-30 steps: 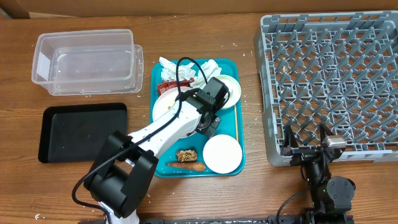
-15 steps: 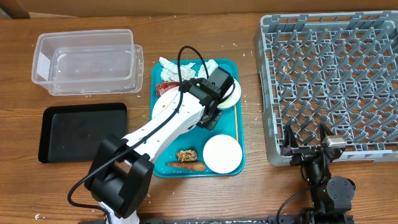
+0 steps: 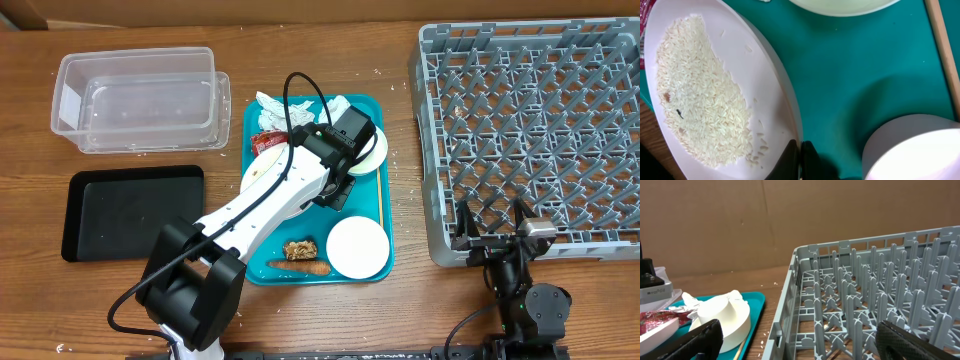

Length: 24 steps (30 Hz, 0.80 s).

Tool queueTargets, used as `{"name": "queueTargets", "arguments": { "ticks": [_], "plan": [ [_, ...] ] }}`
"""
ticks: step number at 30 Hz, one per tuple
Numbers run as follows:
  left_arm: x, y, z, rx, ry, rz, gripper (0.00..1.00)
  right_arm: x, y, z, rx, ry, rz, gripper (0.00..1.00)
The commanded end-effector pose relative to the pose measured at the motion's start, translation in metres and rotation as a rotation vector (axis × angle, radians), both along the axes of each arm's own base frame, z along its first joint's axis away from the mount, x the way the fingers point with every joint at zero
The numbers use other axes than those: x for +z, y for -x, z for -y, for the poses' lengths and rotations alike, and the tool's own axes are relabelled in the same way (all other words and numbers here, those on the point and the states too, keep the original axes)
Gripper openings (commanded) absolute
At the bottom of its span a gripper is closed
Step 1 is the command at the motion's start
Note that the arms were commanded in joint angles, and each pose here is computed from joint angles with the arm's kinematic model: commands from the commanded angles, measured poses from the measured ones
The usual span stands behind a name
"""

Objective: Sort waste into correct bins and load items into the dishwasher
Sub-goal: 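Lift the white plate with the left gripper off the tray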

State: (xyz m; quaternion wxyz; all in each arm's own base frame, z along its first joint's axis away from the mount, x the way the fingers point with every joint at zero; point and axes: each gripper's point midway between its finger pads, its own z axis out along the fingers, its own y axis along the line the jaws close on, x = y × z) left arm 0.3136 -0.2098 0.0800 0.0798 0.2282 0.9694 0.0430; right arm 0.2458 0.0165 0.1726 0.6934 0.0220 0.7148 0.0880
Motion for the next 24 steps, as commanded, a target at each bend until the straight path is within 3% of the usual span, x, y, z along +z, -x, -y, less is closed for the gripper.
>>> {"name": "queueTargets", "arguments": {
  "ticks": [1, 8, 17, 24],
  "plan": [
    [0.009, -0.008, 0.004, 0.010, -0.002, 0.035, 0.04, -0.001, 0.000, 0.000, 0.000, 0.004, 0.005, 1.00],
    [0.017, -0.007, 0.009, 0.001, -0.004, 0.042, 0.04, -0.001, 0.000, 0.000, 0.000, 0.004, 0.005, 1.00],
    [0.031, 0.004, 0.015, 0.003, -0.105, 0.111, 0.04, -0.001, 0.000, 0.000, 0.000, 0.004, 0.005, 1.00],
    [0.034, 0.006, 0.001, 0.096, -0.141, 0.117, 0.04, -0.001, 0.000, 0.000, 0.000, 0.004, 0.005, 1.00]
  ]
}}
